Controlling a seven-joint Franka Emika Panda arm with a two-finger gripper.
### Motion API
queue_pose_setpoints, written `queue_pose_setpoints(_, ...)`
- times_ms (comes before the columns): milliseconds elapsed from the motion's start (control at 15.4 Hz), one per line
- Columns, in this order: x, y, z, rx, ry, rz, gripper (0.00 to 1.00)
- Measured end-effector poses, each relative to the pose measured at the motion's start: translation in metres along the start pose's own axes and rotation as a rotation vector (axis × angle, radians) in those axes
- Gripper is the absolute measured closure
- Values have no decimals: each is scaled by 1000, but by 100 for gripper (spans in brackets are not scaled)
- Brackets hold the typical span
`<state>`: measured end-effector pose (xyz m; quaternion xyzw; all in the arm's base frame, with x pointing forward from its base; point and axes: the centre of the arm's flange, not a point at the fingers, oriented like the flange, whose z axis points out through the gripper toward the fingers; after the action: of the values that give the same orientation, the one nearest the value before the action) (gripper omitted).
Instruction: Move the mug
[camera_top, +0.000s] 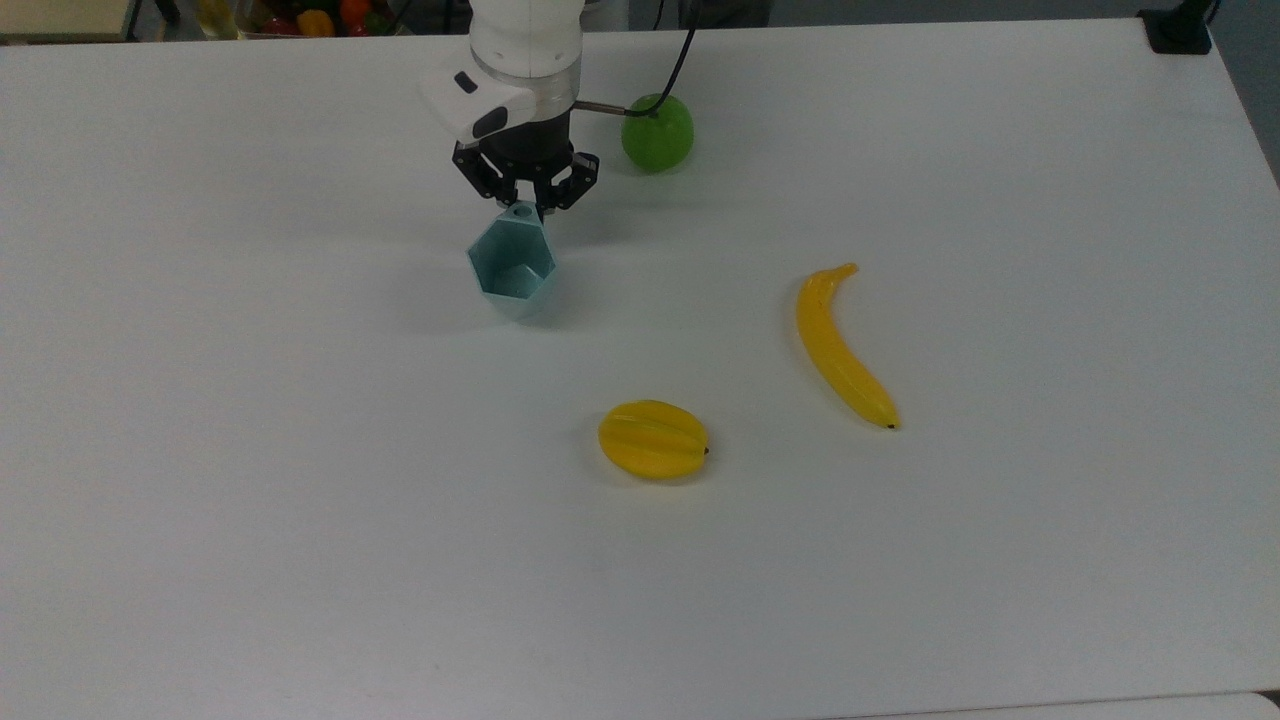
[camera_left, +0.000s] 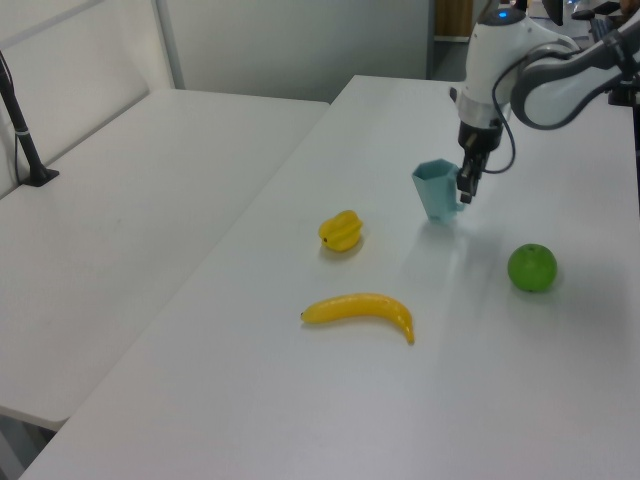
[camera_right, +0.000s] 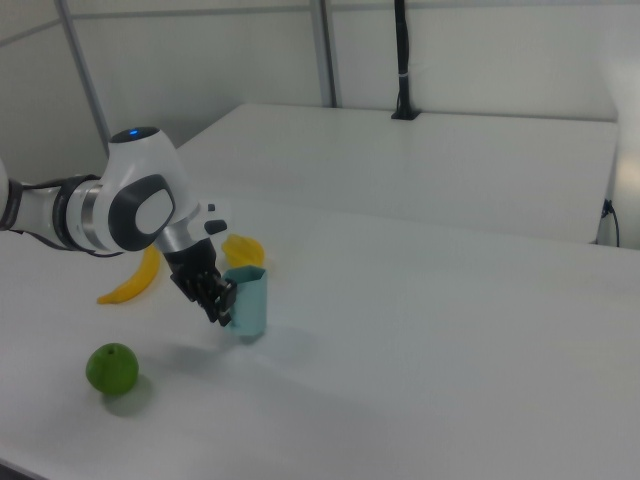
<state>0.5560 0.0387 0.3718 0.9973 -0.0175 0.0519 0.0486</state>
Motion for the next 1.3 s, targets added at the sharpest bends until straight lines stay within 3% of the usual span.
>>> queue_pose_setpoints(195,-8,-2,6,-2,-16,-6,76)
queue_pose_setpoints(261,-9,-2,7,-4,-28,-6,70)
queue_pose_setpoints(326,-13,-1,9,-11,-59,-6,55)
queue_pose_setpoints(456,-16,1,7,-20,-95,-5,34)
queue_pose_setpoints(651,-14,5,-13,-39,-143,1,5)
queue_pose_setpoints(717,-10,6,-28,-45,-149,5,0)
queue_pose_setpoints(1042,27,16,-148,-30,-95,50,0)
queue_pose_setpoints(1303,32,20,-205,6,-95,75,0)
